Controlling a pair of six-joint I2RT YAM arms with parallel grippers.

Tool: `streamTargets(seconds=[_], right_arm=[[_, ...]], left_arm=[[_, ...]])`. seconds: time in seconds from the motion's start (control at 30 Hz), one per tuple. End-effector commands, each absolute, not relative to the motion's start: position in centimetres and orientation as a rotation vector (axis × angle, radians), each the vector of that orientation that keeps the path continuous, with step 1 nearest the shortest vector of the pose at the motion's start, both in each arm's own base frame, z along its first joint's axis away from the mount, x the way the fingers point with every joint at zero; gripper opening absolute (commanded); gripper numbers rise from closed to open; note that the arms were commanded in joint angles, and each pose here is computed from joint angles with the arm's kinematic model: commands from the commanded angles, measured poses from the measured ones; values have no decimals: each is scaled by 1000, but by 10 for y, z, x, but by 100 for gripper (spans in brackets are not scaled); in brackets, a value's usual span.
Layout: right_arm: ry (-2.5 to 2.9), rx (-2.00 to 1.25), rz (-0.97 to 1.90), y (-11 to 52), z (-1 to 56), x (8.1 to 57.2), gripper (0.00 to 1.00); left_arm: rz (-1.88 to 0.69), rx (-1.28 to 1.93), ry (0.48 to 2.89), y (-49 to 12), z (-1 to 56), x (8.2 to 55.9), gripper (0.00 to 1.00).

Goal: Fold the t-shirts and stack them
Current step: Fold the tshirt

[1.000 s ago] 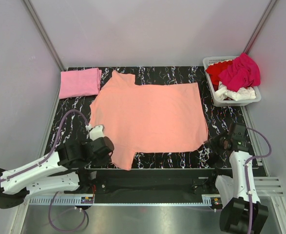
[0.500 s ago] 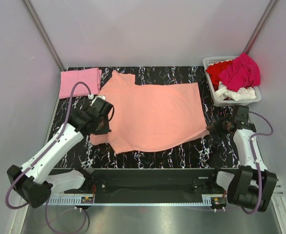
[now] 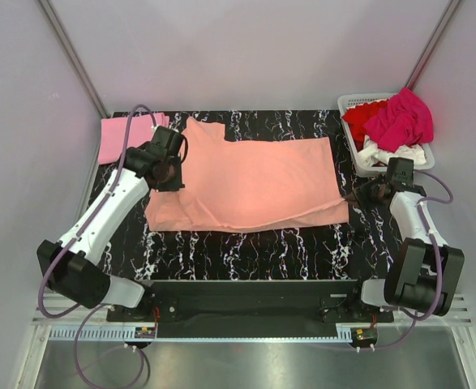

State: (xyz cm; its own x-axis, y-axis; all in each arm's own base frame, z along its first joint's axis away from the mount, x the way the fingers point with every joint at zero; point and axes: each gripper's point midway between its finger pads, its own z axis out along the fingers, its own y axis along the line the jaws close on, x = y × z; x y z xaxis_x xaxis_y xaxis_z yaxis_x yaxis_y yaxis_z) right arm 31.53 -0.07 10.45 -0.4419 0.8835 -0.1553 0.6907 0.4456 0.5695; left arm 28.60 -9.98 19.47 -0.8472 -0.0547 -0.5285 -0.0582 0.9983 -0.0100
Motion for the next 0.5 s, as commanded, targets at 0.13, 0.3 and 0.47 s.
streamTargets(seconds=[0.13, 0.3, 0.47], right_arm=[[2189, 1282, 639, -10, 128, 354, 0], [2199, 1305, 617, -15, 119, 364, 0], [2201, 1315, 616, -17, 111, 372, 0]], left_arm=[[3, -55, 2518, -95, 217, 325, 0], [33, -49, 2541, -91, 211, 342, 0], [56, -53, 2560, -87, 204, 356, 0]])
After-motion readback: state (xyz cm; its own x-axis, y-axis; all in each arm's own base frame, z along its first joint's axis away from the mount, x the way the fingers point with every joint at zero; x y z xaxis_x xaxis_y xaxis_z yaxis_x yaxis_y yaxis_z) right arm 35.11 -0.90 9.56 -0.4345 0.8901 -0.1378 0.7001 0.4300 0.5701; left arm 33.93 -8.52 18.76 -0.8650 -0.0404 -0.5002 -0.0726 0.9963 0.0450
